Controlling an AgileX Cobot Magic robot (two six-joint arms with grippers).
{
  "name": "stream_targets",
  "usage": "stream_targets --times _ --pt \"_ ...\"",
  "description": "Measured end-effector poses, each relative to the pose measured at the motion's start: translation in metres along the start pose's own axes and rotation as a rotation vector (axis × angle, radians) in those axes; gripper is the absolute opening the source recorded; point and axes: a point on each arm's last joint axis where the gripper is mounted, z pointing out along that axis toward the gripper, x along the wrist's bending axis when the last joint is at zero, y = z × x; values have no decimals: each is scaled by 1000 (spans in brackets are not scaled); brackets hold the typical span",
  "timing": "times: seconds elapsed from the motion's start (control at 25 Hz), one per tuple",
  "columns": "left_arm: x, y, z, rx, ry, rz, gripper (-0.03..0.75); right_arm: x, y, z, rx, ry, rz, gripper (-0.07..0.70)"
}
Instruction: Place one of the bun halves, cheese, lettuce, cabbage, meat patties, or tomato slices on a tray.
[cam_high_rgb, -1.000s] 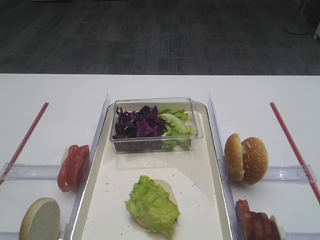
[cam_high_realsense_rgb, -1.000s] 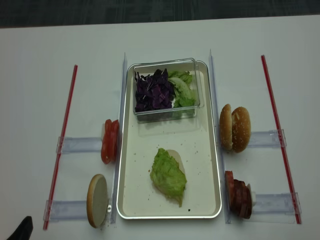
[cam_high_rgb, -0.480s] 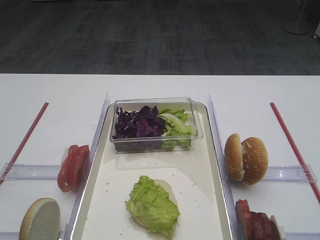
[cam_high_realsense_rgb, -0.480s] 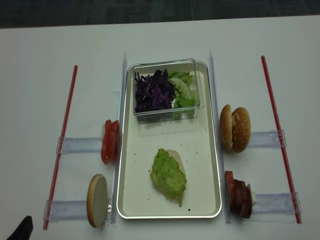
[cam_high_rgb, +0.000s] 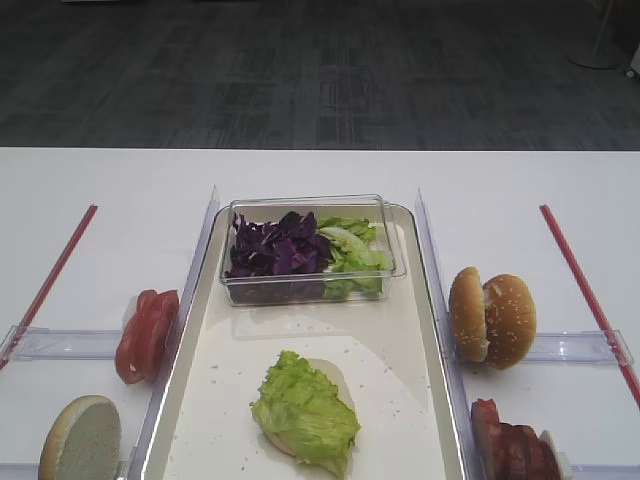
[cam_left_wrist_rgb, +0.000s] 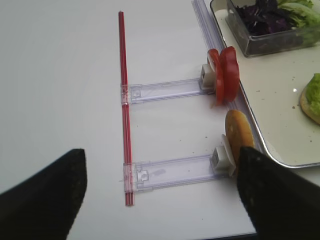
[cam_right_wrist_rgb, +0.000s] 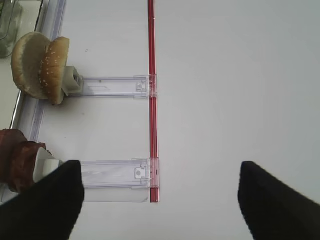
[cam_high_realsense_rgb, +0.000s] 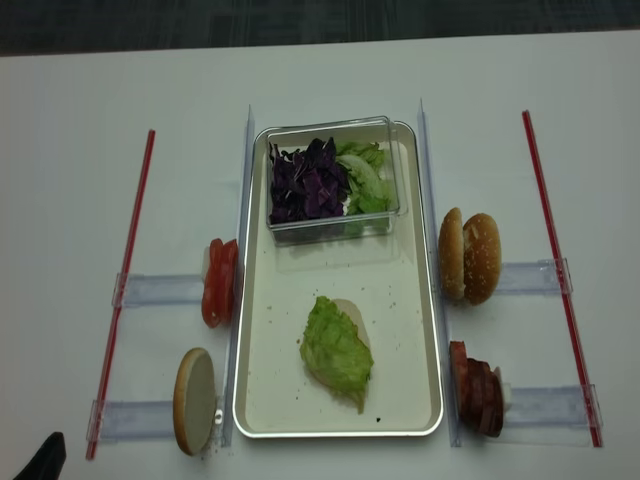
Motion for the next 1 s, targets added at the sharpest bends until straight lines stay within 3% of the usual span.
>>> stream_targets --times 1.0 --pt "0 0 0 0 0 0 564 -1 0 3 -7 -5 19 602"
